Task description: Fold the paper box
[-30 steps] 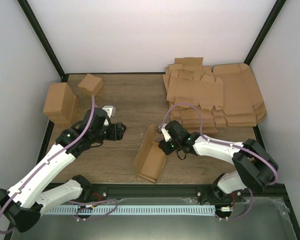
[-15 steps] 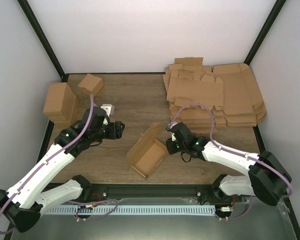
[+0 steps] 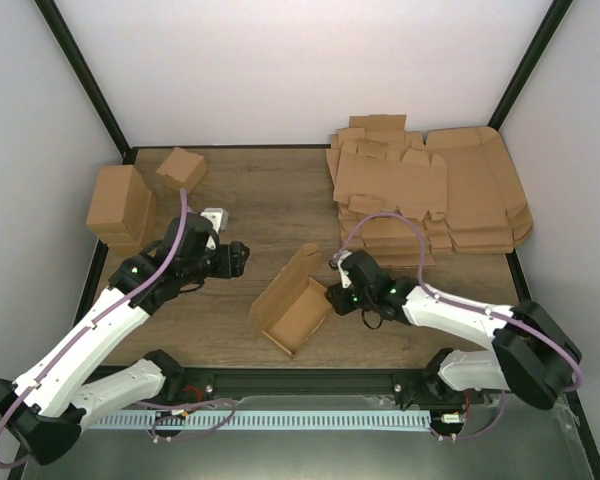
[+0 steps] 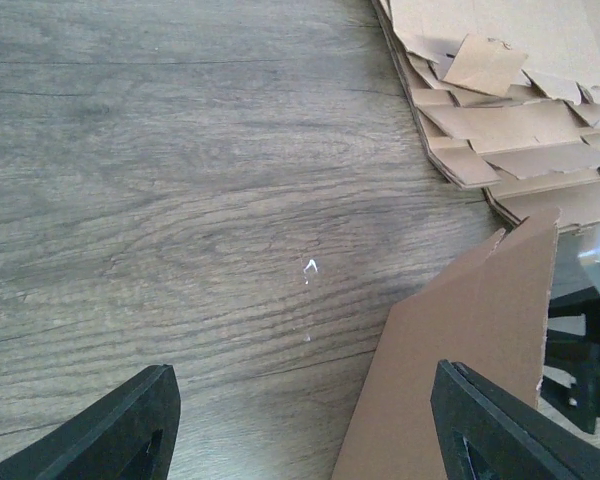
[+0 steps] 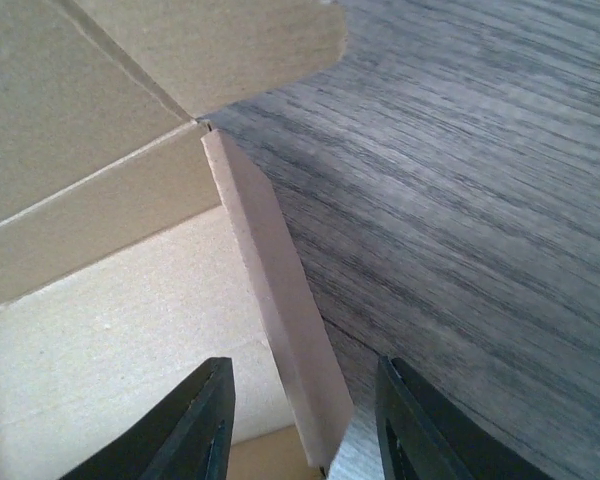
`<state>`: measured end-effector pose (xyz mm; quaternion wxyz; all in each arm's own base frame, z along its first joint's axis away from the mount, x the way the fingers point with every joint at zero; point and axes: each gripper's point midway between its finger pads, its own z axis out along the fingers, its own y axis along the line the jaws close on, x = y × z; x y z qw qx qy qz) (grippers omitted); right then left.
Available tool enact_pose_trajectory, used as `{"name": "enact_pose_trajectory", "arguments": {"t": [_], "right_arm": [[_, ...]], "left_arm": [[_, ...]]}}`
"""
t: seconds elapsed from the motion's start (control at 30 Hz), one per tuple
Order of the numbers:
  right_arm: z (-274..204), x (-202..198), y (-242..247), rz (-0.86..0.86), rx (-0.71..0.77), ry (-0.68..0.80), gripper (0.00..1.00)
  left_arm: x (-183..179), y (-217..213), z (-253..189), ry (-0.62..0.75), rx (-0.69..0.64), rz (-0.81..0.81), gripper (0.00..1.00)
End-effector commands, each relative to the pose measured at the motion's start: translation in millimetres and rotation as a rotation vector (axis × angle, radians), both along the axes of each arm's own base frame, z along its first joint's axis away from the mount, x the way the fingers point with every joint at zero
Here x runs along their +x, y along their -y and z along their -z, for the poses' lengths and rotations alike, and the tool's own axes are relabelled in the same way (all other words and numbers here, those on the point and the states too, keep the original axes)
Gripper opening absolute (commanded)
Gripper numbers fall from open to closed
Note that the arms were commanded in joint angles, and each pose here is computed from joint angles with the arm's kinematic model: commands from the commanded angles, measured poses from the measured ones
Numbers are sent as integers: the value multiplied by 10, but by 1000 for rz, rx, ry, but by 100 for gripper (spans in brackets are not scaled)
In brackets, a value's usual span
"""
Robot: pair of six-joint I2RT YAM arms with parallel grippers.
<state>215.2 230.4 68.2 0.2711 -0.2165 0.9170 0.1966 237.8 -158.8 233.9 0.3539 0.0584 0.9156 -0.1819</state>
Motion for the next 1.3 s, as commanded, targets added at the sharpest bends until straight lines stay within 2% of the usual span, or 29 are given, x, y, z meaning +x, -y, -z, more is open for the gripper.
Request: {"name": "enact_pose_trajectory", "arguments": {"t": [0.0,0.13,0.5,0.77,0.87,1.03,1.1,1.2,1.27], "right_arm": [[-96,125,-220,-57,-9,41,40],[9,194,-237,-33,-76,39,35],[69,211,-180,69,-102,40,12],[18,140,-24,170,-66,13,7],[58,134,102,290,-73,-32,1],[135,42,165,408,-41,-106,1],[143,17,174,437,-33,-116,1],[160,-3,156,438,-43,-117,4],[182,-1,168,439,-66,-114,10]], "left_arm": [[17,36,-82,19,-27,7,72],[24,35,-105,24,-29,3,72],[6,-25,-120,37,-15,-9,72],[24,-41,-128,46,-15,-23,72],[30,-41,-103,45,-19,-29,72],[29,-14,17,22,-38,-38,72],[26,-5,59,19,-49,-40,75],[23,-46,146,17,-53,-69,99],[29,-108,214,14,-55,-112,100]]}}
